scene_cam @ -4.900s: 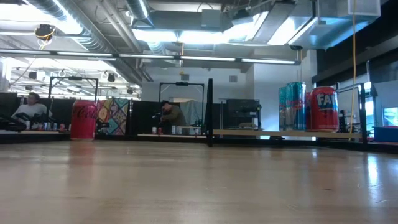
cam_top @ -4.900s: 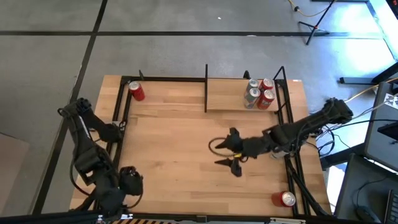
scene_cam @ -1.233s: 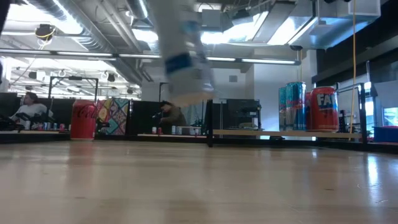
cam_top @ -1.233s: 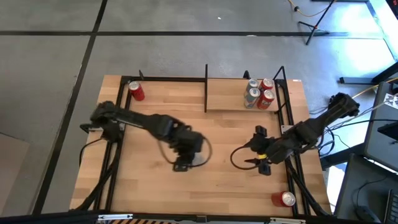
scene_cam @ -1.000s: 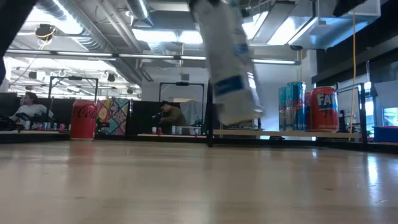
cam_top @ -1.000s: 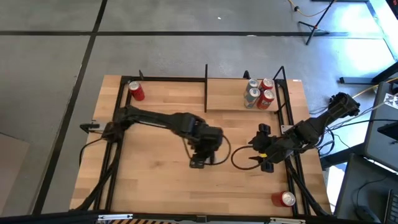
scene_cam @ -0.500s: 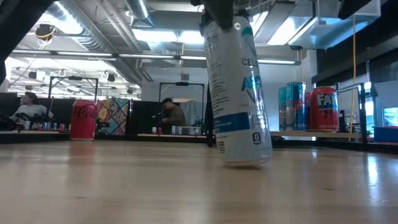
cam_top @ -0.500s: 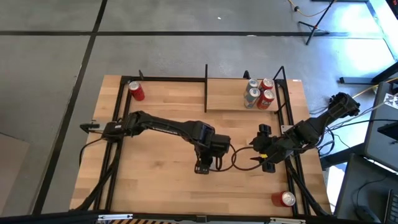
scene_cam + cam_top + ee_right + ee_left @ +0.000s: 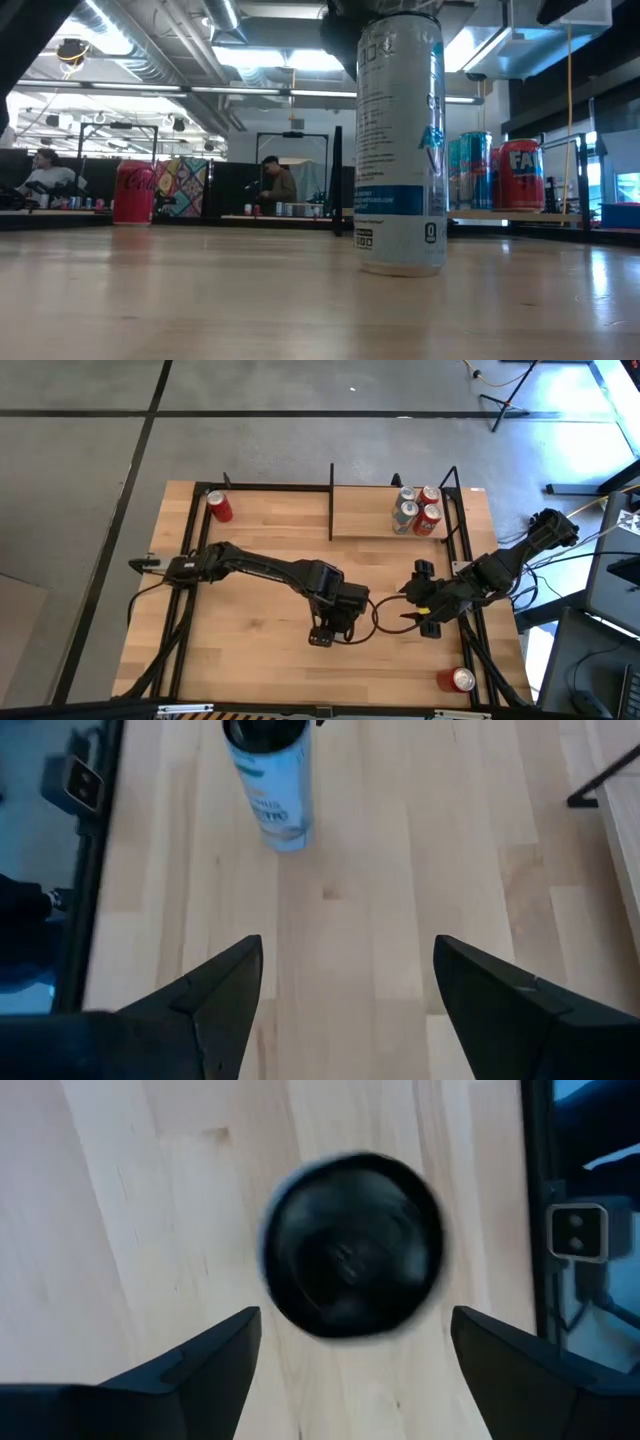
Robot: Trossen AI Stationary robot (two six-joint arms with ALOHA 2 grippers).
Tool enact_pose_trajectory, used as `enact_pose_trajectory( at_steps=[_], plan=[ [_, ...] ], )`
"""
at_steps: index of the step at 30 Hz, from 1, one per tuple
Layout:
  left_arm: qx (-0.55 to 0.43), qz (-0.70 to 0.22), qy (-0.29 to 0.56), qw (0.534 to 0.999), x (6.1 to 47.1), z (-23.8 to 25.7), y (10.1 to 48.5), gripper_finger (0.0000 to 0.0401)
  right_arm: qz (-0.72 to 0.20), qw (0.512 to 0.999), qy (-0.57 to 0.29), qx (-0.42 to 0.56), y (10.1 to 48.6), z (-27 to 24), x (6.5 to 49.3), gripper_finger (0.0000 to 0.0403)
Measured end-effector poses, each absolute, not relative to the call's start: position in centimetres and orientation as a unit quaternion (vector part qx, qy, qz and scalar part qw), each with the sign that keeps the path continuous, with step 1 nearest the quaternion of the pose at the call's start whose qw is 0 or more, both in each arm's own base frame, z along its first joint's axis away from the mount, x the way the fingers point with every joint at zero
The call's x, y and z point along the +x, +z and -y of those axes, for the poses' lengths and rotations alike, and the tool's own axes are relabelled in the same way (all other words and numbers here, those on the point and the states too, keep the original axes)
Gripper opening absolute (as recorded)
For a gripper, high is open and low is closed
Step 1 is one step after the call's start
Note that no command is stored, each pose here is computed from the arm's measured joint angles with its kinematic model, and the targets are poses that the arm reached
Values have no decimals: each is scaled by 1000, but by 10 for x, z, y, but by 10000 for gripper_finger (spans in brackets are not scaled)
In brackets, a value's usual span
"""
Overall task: Place canned beverage on shelf
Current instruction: Put the bottom white soda can on the shelf
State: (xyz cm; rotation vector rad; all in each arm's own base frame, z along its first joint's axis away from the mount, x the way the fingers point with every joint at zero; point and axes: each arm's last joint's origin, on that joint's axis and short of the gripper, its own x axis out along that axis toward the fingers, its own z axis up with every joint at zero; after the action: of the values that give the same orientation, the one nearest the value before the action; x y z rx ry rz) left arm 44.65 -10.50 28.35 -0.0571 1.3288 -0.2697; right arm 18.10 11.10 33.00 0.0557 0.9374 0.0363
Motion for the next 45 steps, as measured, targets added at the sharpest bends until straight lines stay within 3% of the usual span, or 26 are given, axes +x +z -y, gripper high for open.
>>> enact_pose_trajectory(
  at_steps=[10, 18, 24, 30, 45],
  plan=[
    [20, -604, -38, 796, 391, 147, 336, 315, -356, 932, 34, 61, 336, -128, 208, 280],
    [47, -596, 9, 802, 319, 193, 344, 316, -336, 939, 51, 48, 308, -157, 259, 280],
    [-33, -556, 40, 829, 250, 213, 327, 316, -367, 926, 35, 84, 302, -159, 305, 280],
    [-131, -515, 41, 846, 199, 232, 305, 316, -460, 881, 2, 113, 295, -150, 344, 280],
    [-132, -494, 37, 859, 174, 247, 297, 316, -508, 856, -44, 82, 286, -150, 358, 280]
  ],
)
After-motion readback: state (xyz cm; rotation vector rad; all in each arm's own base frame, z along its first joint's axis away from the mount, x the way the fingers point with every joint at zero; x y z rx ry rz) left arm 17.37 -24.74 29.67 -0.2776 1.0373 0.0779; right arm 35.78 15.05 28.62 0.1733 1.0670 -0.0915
